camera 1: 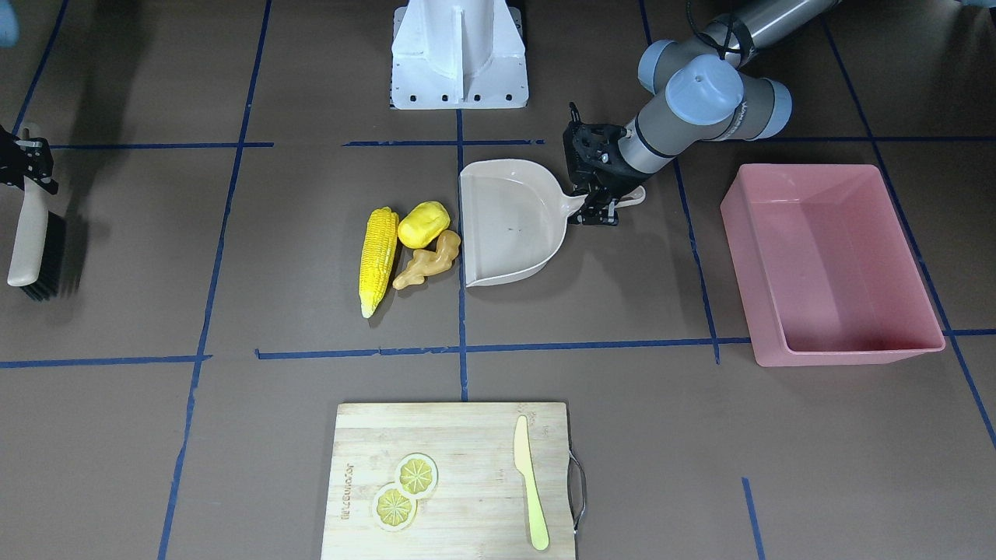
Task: Sweep and dump trash into bin
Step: 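Grasp the dustpan handle with the left gripper and tilt it flat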
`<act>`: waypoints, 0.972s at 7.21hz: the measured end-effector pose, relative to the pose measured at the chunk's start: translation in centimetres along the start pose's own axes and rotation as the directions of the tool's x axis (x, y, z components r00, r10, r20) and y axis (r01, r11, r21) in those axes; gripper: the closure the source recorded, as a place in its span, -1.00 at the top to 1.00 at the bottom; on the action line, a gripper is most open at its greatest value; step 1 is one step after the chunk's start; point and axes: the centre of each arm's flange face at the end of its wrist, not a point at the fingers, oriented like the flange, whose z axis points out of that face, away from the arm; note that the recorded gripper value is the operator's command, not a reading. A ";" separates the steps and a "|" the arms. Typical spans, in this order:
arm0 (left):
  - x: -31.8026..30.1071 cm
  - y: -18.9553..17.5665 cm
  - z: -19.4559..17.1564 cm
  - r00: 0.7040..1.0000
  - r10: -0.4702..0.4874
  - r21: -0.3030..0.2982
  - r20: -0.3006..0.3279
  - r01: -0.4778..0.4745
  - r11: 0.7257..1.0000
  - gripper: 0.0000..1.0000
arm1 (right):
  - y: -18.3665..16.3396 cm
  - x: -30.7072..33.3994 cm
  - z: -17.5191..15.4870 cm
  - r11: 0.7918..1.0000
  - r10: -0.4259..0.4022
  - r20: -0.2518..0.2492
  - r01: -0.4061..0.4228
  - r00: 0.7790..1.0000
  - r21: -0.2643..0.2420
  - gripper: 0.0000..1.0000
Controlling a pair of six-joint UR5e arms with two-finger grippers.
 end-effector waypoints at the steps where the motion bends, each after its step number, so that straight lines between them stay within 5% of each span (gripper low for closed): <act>1: -0.7 0.3 -0.8 1.000 -0.010 -0.005 0.014 0.010 1.000 -0.90 | 0.0 0.0 0.0 1.000 0.000 0.000 0.000 1.000 0.000 -1.00; 4: -1.3 0.0 -2.1 0.999 -0.047 -0.054 0.021 0.048 0.997 -1.00 | -0.1 -0.3 -0.2 1.000 -0.004 0.006 0.004 1.000 0.003 -1.00; 7: -1.3 -0.9 -1.7 1.000 0.016 -0.060 0.017 -0.015 0.998 -1.00 | -0.5 -1.9 -1.3 0.999 0.040 0.035 -0.040 0.999 0.011 -1.00</act>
